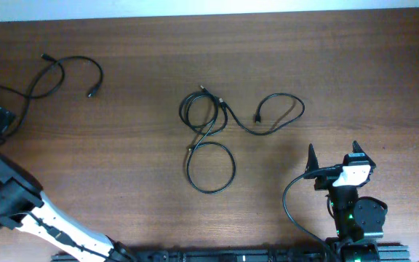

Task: Untangle cables
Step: 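Open the left gripper, release the cable, and lift away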

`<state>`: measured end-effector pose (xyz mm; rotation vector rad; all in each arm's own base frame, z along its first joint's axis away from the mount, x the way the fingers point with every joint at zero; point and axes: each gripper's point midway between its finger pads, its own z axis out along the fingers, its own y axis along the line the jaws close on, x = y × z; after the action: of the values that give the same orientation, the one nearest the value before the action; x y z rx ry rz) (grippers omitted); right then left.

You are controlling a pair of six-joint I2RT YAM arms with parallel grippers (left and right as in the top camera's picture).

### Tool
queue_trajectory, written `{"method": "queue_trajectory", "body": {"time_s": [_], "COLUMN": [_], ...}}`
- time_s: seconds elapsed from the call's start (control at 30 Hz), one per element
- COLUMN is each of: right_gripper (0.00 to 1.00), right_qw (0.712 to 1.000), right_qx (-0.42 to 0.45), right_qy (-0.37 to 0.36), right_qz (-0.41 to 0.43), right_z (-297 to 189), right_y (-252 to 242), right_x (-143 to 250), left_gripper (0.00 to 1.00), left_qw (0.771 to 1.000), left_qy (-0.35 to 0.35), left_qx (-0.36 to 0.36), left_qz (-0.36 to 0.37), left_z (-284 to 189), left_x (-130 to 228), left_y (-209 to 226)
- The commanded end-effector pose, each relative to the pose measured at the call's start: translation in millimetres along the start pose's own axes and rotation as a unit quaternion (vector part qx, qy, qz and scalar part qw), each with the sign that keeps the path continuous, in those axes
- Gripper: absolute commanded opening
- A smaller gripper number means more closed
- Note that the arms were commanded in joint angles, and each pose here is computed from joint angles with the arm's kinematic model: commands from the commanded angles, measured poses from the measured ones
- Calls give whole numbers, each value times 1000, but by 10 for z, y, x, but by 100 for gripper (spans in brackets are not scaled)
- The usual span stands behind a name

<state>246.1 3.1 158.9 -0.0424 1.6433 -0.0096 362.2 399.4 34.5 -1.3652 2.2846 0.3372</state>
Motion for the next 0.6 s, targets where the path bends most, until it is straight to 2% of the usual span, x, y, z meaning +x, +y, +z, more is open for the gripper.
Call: {"method": "queue_trajectory", "body": {"time_s": [0.0, 0.17, 0.23, 0.37, 0.57], "right_gripper": [98, 98, 98, 98, 98], "right_qw": [1000, 1000, 1000, 1000, 1000], "right_qx": [4, 5, 4, 5, 4], "right_qy": [2, 2, 2, 2, 2], "right_qz": [-2, -2, -2, -2, -2], "right_z": [1, 1, 1, 1, 1], "right_y": [-17, -18, -16, -18, -16], "right_x": [28, 27, 27, 28, 27], "left_gripper": [96, 89, 77, 66, 33], "left_qw": [999, 1000, 1000, 1000, 999], "left_qy": [-18, 0, -9, -10, 19], "left_qx": [-42, -18, -13, 22, 42], "left_qz": [-18, -18, -18, -18, -17], "left_z": [61, 301, 325, 351, 561], "left_x": [-151, -25, -63, -70, 127], "left_y": [389, 328, 306, 183, 111]}}
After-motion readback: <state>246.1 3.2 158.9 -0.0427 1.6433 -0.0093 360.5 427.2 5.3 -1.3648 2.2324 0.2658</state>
